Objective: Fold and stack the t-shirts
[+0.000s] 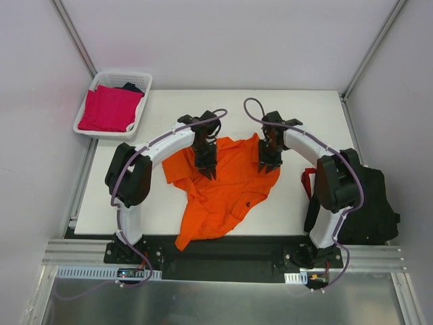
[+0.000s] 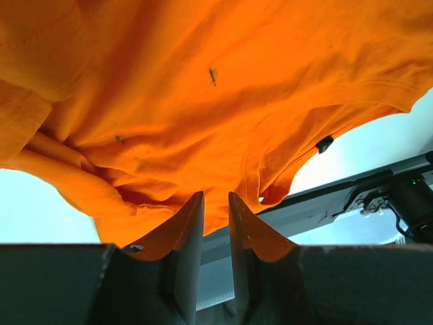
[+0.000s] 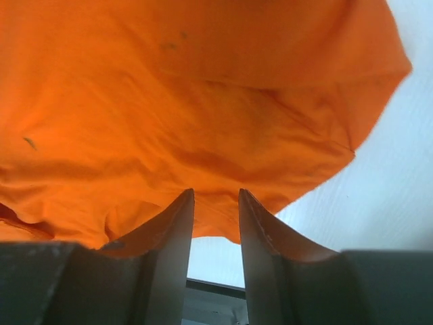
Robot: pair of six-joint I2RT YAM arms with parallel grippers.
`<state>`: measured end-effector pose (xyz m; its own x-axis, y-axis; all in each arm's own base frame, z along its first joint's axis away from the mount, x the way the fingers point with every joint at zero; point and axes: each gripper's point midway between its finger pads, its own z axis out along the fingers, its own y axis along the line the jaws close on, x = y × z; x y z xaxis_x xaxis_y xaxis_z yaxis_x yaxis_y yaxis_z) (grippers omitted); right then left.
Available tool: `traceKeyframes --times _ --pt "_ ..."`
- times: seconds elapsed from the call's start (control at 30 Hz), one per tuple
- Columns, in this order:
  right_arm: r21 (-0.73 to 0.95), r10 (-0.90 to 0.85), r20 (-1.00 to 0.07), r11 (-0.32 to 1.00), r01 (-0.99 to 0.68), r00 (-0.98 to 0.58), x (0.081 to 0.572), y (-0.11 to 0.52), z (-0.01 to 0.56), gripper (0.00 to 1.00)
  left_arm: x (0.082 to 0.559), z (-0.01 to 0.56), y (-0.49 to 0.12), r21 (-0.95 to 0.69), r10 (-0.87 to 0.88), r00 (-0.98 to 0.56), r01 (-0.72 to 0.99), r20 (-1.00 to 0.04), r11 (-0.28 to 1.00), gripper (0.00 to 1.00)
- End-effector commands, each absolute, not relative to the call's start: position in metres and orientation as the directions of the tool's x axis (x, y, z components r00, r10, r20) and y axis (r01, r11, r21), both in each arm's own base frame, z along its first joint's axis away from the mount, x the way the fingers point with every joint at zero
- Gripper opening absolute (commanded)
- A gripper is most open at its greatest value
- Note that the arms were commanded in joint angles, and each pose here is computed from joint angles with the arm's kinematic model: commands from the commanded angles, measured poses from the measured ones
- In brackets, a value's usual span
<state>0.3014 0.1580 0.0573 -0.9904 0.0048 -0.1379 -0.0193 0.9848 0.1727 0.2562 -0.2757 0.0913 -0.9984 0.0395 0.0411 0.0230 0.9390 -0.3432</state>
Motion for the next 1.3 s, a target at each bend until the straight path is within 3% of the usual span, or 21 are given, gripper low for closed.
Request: traceKeyframes --times 0.0,0.63,1.27 --pt "0.189 -0.031 -0.208 0.979 -0.072 -0.978 0.327 0.184 0.067 0.36 0.248 0.120 -0.273 -0.382 0.048 -0.999 0.054 -0.025 0.923 0.21" --pt "0.184 -0.109 -0.209 0.972 -0.149 -0.972 0.361 0.206 0.050 0.35 0.237 0.117 -0.262 -0.353 0.000 -1.000 0.004 -0.011 0.936 0.21" --pt "0.182 -0.051 -0.207 0.979 -0.090 -0.977 0.378 0.180 0.049 0.35 0.242 0.117 -0.271 -0.367 0.000 -1.000 0.001 -0.001 0.930 0.21"
